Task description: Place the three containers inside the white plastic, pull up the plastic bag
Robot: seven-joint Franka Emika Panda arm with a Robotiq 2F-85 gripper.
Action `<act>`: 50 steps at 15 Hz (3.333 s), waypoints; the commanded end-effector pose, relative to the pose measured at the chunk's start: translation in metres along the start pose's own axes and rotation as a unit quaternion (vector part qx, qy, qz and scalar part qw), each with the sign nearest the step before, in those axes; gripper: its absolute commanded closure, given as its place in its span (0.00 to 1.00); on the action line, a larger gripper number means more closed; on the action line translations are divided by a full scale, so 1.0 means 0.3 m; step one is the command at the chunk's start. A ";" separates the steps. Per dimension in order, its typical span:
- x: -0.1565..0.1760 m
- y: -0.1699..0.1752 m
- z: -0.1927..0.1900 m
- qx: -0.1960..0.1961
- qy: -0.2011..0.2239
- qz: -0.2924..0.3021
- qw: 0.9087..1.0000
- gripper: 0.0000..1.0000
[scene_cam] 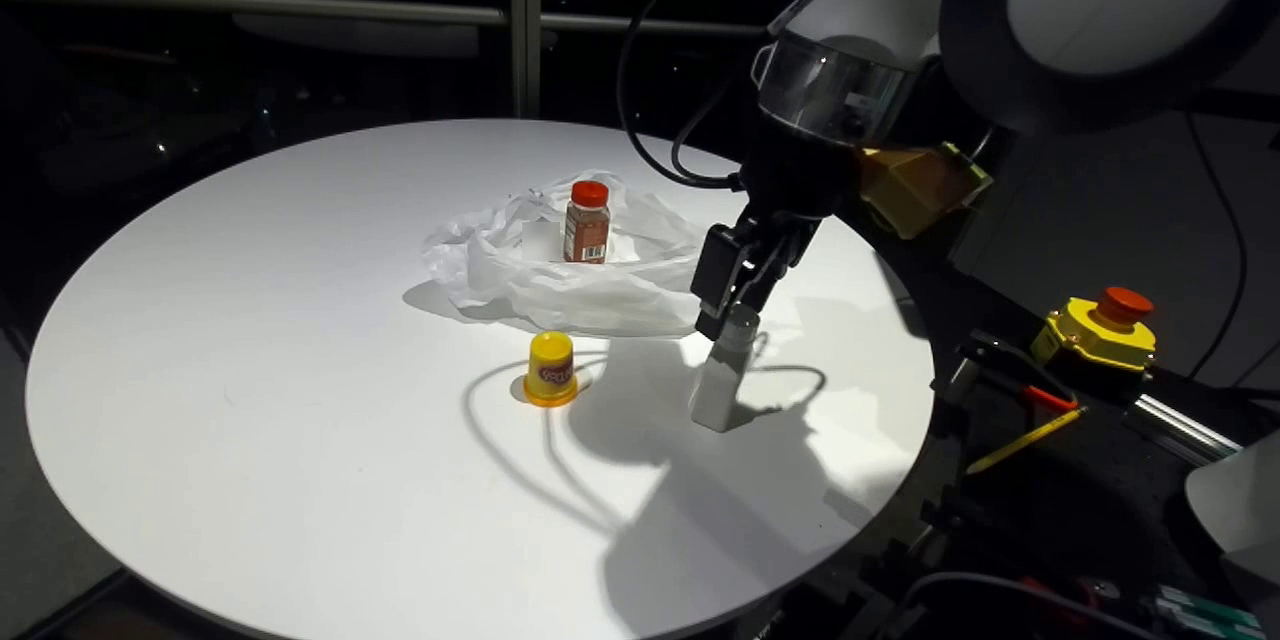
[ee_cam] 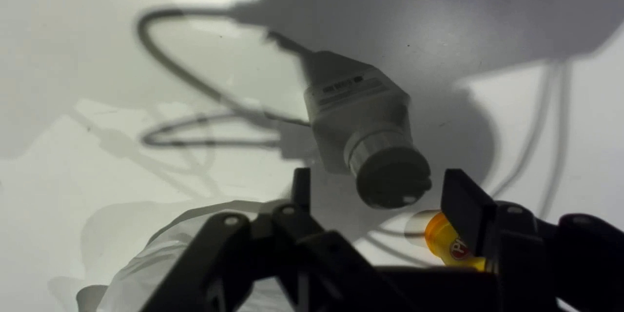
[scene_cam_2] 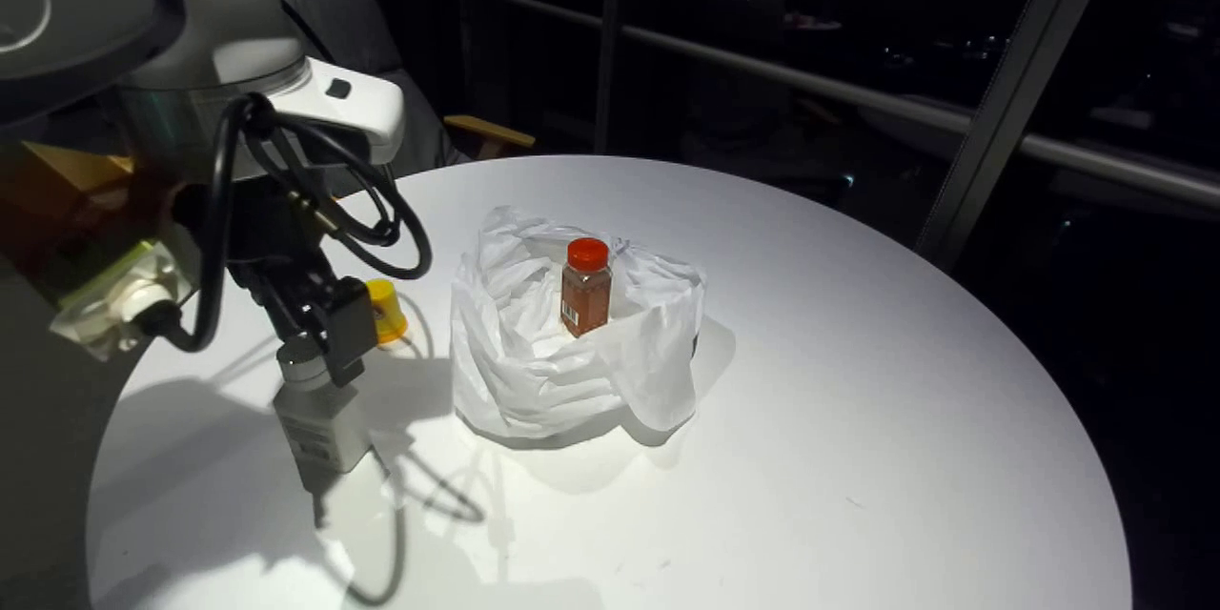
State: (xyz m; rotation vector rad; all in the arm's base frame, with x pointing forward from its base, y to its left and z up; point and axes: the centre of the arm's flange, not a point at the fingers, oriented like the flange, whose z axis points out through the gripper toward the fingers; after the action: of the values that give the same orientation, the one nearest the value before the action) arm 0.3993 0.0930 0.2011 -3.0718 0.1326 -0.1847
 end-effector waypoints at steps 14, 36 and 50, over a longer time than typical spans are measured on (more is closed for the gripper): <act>0.078 -0.020 -0.095 -0.061 -0.001 -0.001 0.998 0.57; 0.060 0.108 -0.015 -0.069 -0.126 -0.139 0.980 0.00; 0.078 0.112 -0.065 -0.028 -0.132 -0.154 0.979 0.80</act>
State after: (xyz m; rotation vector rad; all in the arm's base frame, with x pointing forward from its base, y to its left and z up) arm 0.4102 0.0622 0.1991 -3.0984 -0.3956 0.2452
